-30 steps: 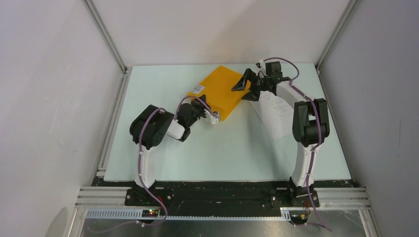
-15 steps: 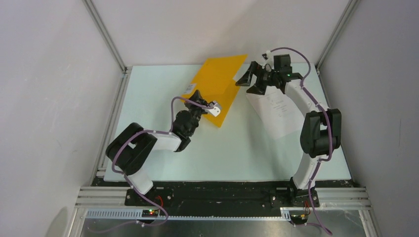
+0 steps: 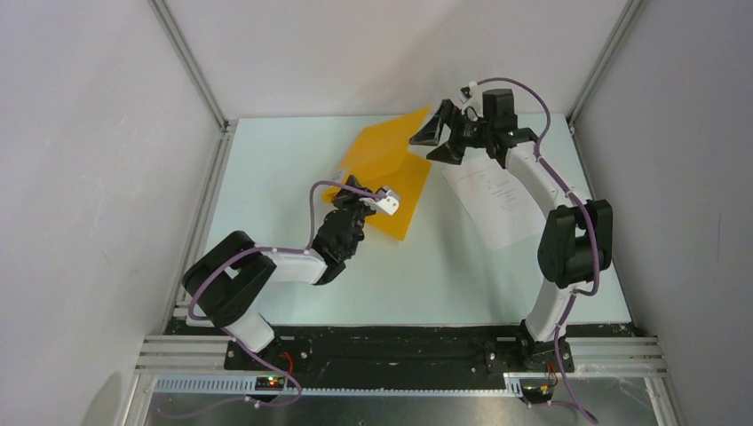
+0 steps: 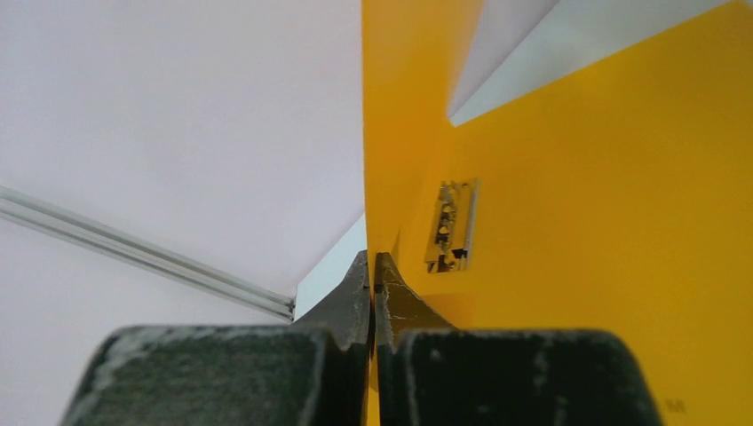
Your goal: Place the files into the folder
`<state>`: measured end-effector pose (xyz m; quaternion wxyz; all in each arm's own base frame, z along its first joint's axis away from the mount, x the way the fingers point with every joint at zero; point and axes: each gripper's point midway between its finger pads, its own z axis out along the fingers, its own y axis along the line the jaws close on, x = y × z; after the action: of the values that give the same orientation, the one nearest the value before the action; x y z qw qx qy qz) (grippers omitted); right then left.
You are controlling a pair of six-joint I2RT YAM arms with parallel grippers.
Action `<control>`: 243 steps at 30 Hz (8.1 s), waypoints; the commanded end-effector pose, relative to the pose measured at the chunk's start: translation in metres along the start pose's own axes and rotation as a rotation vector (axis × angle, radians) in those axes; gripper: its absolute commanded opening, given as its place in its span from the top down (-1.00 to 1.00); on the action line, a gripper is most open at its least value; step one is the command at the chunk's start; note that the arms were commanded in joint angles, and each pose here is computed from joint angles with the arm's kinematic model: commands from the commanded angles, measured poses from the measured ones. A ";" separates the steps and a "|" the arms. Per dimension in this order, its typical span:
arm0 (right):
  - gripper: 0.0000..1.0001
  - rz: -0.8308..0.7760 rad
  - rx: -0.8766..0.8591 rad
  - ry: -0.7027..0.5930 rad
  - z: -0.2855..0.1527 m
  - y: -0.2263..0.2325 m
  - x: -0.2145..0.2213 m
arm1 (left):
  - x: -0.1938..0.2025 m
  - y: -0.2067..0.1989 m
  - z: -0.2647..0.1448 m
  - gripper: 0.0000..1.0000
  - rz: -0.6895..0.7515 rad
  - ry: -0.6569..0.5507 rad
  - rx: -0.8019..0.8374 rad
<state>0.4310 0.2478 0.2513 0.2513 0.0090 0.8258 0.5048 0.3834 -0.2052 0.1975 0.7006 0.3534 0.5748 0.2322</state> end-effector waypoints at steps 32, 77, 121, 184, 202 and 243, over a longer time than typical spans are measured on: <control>-0.66 -0.361 0.034 0.203 0.130 -0.020 0.078 | 0.046 0.031 -0.085 0.99 -1.454 0.532 -0.120; -0.50 -0.383 0.345 0.413 0.139 -0.139 0.170 | 0.170 0.143 -0.041 -0.64 -1.157 0.858 -0.105; -0.57 -0.661 0.334 0.438 0.050 -0.117 0.180 | 0.189 0.002 -0.143 0.23 -1.277 1.281 0.122; -0.58 -0.481 0.398 0.309 0.016 -0.109 0.172 | 0.068 -0.154 0.000 0.31 -1.502 1.202 0.490; -0.37 -0.483 0.393 0.356 0.022 -0.127 0.189 | 0.081 -0.169 -0.008 0.57 -1.514 1.275 0.427; 0.82 -0.820 0.631 0.223 0.103 -0.103 0.182 | 0.088 -0.204 -0.034 0.92 -1.669 1.495 0.305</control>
<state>0.3213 0.3234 0.0385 0.2920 -0.2979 0.9036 0.0977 0.3808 -0.2742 0.0176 0.1096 -0.2711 0.9157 -0.2757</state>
